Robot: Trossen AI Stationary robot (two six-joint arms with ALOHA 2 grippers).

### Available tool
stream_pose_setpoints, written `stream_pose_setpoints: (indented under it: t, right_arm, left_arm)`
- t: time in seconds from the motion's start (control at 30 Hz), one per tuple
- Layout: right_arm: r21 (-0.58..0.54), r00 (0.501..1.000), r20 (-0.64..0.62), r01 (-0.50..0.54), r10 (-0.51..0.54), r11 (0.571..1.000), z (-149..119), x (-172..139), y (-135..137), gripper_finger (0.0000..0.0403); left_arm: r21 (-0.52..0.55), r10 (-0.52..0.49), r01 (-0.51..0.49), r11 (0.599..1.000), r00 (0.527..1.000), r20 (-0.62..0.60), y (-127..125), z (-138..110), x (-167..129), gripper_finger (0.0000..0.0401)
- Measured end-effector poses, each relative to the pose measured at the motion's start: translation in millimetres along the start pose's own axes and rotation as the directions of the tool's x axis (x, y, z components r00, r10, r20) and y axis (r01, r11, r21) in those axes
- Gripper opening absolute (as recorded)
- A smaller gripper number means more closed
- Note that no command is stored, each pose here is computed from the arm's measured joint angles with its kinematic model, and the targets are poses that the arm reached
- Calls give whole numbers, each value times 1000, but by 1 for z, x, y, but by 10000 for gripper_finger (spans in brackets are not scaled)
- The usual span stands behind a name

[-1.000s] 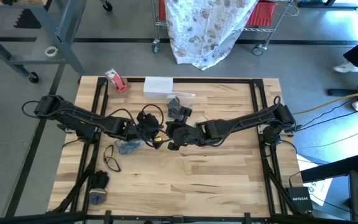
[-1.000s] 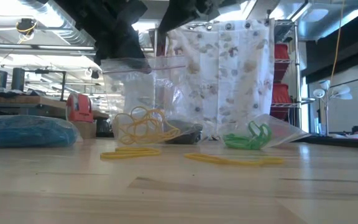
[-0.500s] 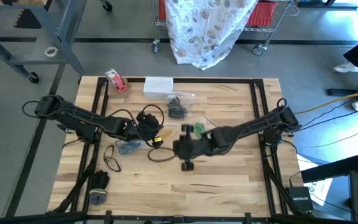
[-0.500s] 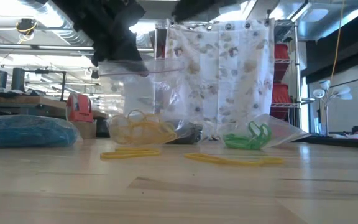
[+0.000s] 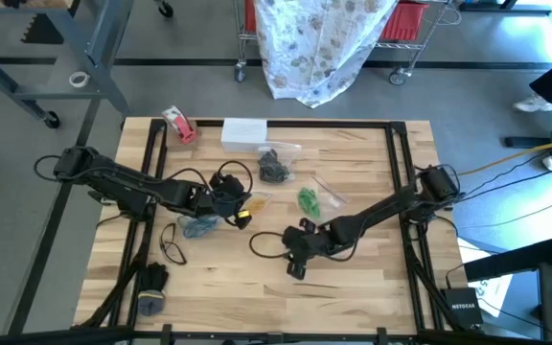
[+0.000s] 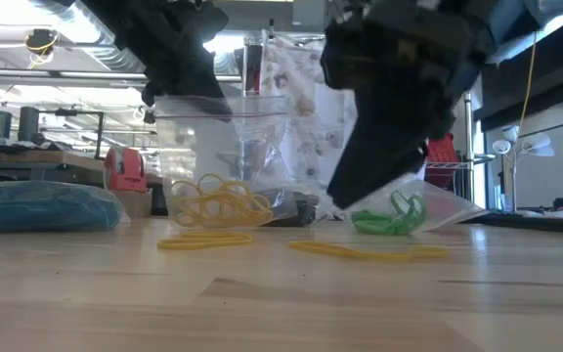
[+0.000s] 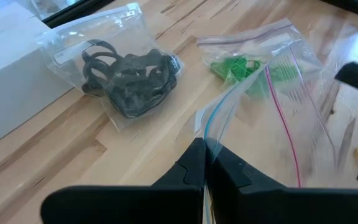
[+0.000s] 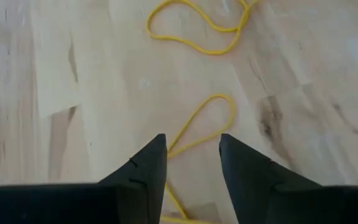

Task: Sort rubber bands
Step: Put the yellow rubber band into the transparent zip bag

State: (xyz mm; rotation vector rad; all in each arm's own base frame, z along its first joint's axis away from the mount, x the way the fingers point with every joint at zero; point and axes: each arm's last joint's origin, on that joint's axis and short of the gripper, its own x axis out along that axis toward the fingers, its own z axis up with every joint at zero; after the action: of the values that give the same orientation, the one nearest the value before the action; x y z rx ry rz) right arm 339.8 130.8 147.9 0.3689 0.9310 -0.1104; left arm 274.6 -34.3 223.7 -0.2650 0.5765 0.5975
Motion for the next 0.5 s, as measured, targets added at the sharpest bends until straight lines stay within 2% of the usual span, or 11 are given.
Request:
stream_pose_setpoints:
  t: [0.3,0.5]
  right_arm:
    - [21,996,45,72,-73,997,-15,37,-4,140]
    - [-17,993,26,114,-113,993,-16,49,-3,128]
  left_arm:
    - [-2,-24,24,1000,1000,-8,-2,-1,-1,1]
    - [8,-33,33,999,999,-11,-4,-3,-3,1]
